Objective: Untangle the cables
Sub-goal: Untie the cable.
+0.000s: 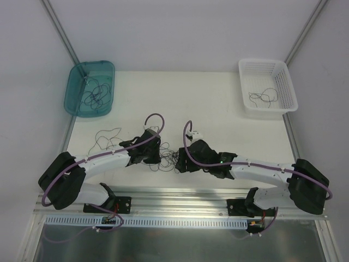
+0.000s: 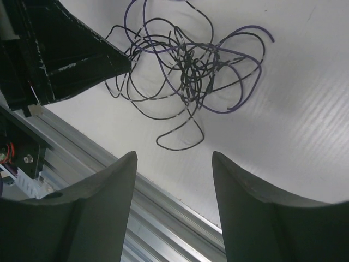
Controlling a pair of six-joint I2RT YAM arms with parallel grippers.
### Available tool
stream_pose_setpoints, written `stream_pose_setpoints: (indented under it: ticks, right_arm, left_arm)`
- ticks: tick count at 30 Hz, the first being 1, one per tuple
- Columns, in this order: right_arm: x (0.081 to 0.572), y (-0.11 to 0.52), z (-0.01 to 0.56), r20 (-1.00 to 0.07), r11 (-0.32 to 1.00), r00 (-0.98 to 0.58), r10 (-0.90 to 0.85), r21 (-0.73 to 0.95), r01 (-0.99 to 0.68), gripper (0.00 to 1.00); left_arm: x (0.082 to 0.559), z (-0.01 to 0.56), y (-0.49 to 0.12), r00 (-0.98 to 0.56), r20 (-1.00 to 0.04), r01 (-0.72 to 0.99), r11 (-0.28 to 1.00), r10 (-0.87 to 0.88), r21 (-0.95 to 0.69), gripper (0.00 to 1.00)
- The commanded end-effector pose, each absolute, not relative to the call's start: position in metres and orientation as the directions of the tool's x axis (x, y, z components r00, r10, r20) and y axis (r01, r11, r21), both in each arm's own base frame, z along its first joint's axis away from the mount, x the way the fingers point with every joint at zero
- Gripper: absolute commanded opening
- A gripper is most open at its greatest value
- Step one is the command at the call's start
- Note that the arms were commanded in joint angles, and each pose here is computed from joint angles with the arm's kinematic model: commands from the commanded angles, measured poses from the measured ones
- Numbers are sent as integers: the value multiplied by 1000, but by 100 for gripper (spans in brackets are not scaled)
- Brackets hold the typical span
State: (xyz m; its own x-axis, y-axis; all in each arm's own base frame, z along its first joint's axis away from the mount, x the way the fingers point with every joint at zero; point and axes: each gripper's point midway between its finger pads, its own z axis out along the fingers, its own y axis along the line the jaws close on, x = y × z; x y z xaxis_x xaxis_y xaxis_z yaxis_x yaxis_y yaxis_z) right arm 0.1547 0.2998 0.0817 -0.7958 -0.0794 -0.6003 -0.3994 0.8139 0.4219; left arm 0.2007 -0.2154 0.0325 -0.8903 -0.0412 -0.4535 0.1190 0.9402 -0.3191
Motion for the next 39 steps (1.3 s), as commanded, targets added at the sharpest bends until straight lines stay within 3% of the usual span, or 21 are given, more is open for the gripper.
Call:
stream_pose_setpoints:
  ticks: [1, 9, 12, 13, 16, 22, 30, 39]
  right_arm:
    - [160, 333, 101, -589, 760, -807, 42, 542, -357, 61]
    - [167, 342, 70, -538, 822, -840, 71, 508, -256, 50]
    - [171, 333, 61, -551, 855, -831, 70, 463, -234, 34]
    - [173, 326, 60, -564, 868, -823, 69, 441, -230, 20]
    - [178, 299, 73, -622, 904, -782, 42, 356, -235, 1]
    - [195, 208, 122, -760, 977, -649, -13, 129, -171, 1]
    - [208, 114, 179, -826, 994, -560, 69, 102, -27, 1]
    - [199, 168, 166, -729, 944, -684, 17, 237, -229, 1]
  left_arm:
    - [197, 39, -223, -892, -449, 114, 931, -57, -346, 0]
    - [197, 40, -226, -891, -448, 106, 930, -67, -352, 0]
    - [199, 42, -225, -885, -461, 106, 931, -72, -349, 0]
    - [200, 43, -223, -881, -468, 104, 934, -74, -343, 0]
    - [200, 42, -217, -875, -480, 110, 940, -63, -324, 0]
    - [210, 57, -194, -847, -520, 81, 940, -110, -332, 0]
    - [217, 109, -178, -776, -598, 137, 873, -199, -469, 0]
    - [195, 177, -213, -739, -657, 399, 689, -148, -605, 0]
